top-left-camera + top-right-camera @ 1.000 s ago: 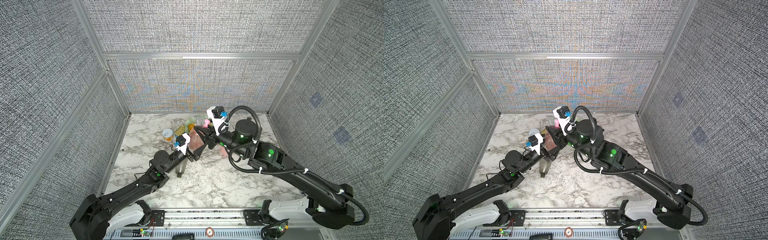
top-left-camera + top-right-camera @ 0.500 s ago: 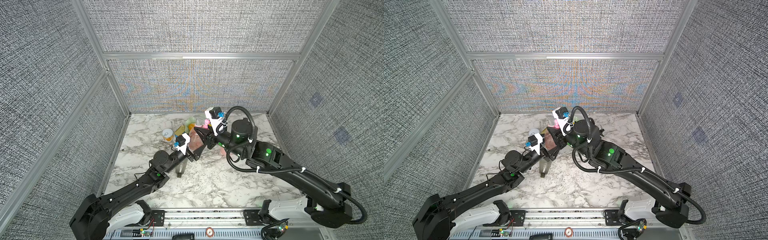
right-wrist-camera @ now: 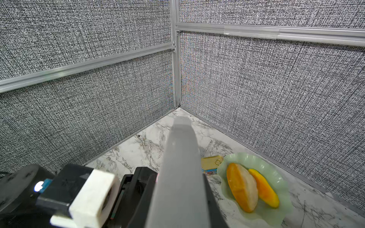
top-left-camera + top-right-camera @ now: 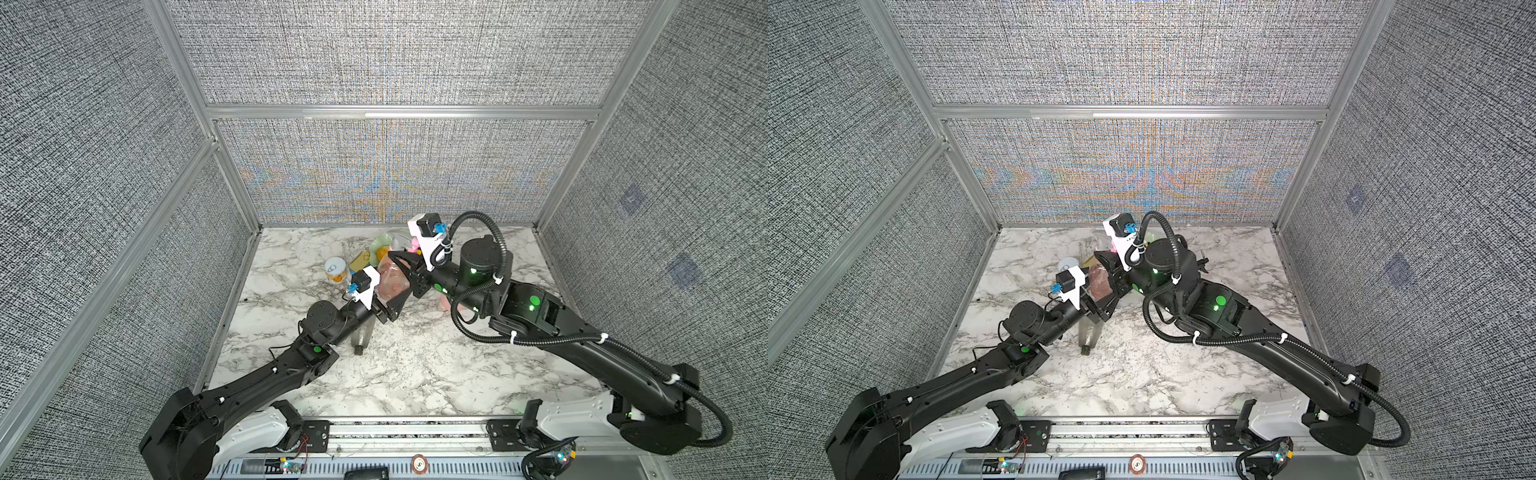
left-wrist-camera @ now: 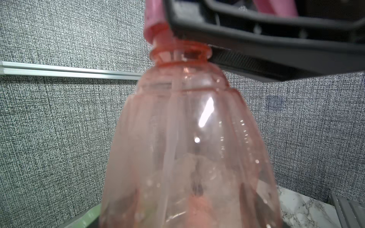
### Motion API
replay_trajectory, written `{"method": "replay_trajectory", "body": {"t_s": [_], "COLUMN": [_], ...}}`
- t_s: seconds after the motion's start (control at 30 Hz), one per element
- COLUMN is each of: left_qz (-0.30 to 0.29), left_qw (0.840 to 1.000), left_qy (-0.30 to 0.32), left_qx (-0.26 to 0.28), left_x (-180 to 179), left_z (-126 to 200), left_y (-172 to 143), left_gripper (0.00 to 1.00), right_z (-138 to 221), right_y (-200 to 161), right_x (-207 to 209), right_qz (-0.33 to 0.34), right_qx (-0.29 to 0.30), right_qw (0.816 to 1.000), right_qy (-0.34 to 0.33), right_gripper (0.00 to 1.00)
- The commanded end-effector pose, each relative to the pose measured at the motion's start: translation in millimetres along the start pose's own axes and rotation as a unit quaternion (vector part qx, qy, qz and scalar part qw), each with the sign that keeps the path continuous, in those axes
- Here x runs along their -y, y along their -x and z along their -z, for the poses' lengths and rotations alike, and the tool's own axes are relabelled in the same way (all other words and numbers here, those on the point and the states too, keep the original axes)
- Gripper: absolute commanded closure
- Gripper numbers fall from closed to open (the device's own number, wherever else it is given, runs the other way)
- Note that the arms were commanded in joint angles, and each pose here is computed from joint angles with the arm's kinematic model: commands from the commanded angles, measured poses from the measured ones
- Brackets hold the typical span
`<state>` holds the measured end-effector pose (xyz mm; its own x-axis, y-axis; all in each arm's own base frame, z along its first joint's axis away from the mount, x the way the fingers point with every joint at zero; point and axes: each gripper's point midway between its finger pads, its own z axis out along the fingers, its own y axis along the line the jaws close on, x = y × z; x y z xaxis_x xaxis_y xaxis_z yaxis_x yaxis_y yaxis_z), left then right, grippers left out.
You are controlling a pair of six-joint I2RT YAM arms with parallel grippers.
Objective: Attach spray nozzles to spray bottles
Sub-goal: Screw the spray nozzle on the spray bottle.
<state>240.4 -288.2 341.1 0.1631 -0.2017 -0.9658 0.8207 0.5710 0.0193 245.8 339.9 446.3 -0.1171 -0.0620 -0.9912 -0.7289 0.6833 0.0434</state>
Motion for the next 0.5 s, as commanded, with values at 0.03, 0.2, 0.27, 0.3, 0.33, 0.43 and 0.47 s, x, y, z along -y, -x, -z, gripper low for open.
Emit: {"method": "replay_trajectory", "body": {"t_s": [0.03,0.2,0.27,0.3,0.33,0.43,0.47], "left_qz": [-0.005,-0.011,-0.012,-0.016,-0.018,-0.027,-0.028], "left_qw": [1.000,1.000,0.999,0.999,0.999,0.998,0.998], "left_qy": [-0.004,0.008,0.022,0.026,0.034,0.050,0.056], "left_qx": [0.020,0.024,0.023,0.023,0.021,0.024,0.026], "left_x": [1,-3,-7,-9,-11,-17,-19], "left_z": [0,1,0,0,0,0,0], "left_y": [13,16,16,16,16,17,17], "left_gripper": [0.26,0.26,0.26,0.26,0.26,0.26,0.26], "right_z": [-5,-11,-16,-18,-20,-25,-27], "right_y": [-11,-27,-34,-37,-39,-46,-49], "right_x": [-9,-6,-1,2,4,13,15], "right_qz": [0.000,-0.013,-0.015,-0.014,-0.015,-0.012,-0.014], "right_qx": [-0.017,-0.033,-0.041,-0.044,-0.044,-0.042,-0.041], "right_qw": [1.000,0.999,0.999,0.998,0.997,0.990,0.986], "right_qy": [0.021,0.009,-0.019,-0.036,-0.054,-0.133,-0.160], "right_gripper": [0.88,0.91,0.92,0.92,0.92,0.94,0.94]}}
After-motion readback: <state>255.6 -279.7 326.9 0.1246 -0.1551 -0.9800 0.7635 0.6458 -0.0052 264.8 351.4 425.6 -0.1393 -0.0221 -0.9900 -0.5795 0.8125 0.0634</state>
